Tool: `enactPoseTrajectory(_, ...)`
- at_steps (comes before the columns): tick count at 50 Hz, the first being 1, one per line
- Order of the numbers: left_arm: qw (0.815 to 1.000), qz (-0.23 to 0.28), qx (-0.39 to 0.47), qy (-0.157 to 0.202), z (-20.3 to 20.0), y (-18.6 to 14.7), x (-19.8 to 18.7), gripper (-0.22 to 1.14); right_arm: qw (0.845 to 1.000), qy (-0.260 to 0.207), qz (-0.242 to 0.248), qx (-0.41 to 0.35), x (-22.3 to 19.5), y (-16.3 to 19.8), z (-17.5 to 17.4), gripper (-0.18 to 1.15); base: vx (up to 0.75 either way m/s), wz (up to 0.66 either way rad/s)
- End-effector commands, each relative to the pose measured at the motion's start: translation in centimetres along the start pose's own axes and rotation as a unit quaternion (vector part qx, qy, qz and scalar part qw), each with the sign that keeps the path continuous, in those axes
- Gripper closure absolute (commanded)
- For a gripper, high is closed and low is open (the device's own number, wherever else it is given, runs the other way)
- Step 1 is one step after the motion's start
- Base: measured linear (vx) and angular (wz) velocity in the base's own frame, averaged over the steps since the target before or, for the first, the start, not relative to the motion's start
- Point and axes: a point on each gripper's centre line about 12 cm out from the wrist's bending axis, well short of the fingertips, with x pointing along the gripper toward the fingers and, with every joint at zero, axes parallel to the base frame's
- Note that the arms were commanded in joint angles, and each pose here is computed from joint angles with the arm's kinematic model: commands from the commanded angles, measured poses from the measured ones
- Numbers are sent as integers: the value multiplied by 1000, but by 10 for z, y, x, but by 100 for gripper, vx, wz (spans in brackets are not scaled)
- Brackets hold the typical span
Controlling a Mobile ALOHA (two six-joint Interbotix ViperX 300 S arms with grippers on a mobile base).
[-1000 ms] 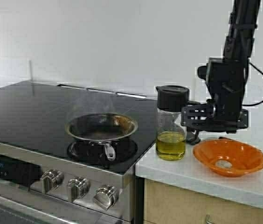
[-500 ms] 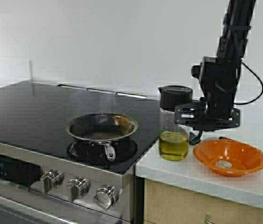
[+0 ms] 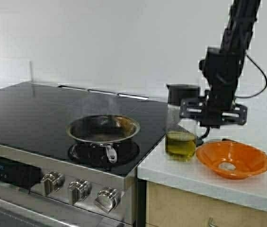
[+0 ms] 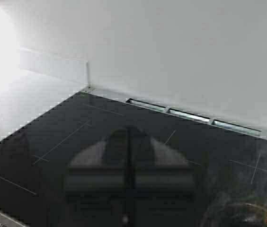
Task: Add oil to the pan and cook the shrimp and serve it
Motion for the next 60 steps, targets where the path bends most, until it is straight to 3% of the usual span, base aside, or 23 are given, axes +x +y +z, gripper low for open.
enactPoseTrajectory(1,1000,-1,0,-2,2,0,2,89,999,-50,12,16,-11,25,47,89,0,0)
enactPoseTrajectory(14,1000,-1,-13,0,1,0,2,89,991,-84,-7,-102,-20,66,91,89,0,0)
enactPoseTrajectory(33,1000,-1,-15,-2,2,0,1,89,962,-76,-64,-253,-12,120,121,89,0,0)
enactPoseTrajectory(47,1000,-1,-16,0,2,0,1,89,901,-82,-117,-410,3,146,116,89,0,0)
enactPoseTrajectory(60,1000,-1,-20,-1,3,0,-1,89,847,-76,-136,-509,26,168,105,89,0,0)
